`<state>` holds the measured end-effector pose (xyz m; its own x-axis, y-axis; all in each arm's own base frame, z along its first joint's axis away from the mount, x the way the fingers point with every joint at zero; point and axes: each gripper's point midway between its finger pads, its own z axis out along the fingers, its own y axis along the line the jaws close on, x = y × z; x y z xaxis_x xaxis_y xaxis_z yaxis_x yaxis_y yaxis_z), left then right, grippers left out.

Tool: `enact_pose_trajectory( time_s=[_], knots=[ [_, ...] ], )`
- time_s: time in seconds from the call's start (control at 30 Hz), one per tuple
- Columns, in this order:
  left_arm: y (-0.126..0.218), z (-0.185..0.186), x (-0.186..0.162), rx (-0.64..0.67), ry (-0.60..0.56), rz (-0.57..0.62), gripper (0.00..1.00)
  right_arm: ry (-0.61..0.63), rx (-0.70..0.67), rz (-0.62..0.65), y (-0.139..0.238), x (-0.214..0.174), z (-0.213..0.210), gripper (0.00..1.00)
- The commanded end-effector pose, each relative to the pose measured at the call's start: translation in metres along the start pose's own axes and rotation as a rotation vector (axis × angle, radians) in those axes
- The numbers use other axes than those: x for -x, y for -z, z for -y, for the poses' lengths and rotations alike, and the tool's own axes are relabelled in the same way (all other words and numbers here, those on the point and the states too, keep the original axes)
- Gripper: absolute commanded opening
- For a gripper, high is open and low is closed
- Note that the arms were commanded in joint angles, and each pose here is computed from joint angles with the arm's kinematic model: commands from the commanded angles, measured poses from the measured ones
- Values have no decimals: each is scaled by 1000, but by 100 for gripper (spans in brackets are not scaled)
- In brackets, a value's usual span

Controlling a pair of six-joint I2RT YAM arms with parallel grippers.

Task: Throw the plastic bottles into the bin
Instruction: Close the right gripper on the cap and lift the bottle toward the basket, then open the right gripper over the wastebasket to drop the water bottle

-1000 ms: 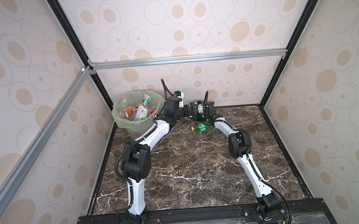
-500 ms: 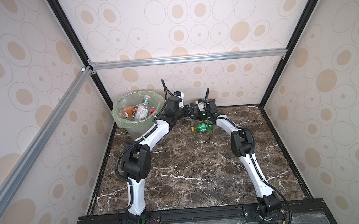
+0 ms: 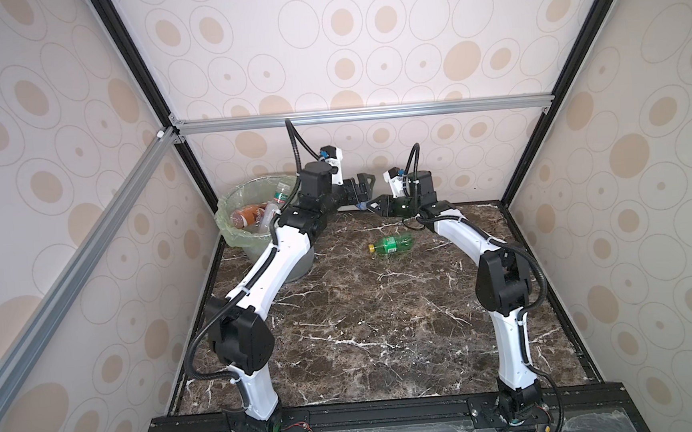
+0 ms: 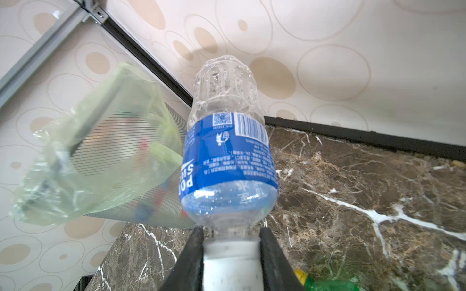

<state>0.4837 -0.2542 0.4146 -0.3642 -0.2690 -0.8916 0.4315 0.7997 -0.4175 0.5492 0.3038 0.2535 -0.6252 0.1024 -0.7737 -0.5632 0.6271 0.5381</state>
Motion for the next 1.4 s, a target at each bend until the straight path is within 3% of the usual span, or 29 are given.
enact_pose_trajectory(
  time_s=[0.0,0.2,0.4,0.57,0.7,0.93,1.2,1.27,1.37],
  knots=[
    [54,4,56,43,-67,103,99,111,-10,39,18,18,-43,4],
    [124,-64,108,186,-24,209,99,274,10,103,26,41,-125,4],
    [170,-123,118,278,43,260,99,383,41,225,24,58,-185,4],
    [201,-135,128,308,64,329,99,472,53,344,26,76,-227,4],
    [222,-141,135,311,97,402,99,469,49,417,23,92,-238,5],
    [236,-147,134,314,106,432,99,483,91,541,13,102,-264,10],
    [231,-155,124,309,121,413,99,441,104,422,-45,73,-256,11],
    [229,-156,122,309,122,408,99,426,123,382,-55,61,-254,22],
    [226,-157,120,298,129,401,99,440,127,371,-55,56,-258,59]
  ],
)
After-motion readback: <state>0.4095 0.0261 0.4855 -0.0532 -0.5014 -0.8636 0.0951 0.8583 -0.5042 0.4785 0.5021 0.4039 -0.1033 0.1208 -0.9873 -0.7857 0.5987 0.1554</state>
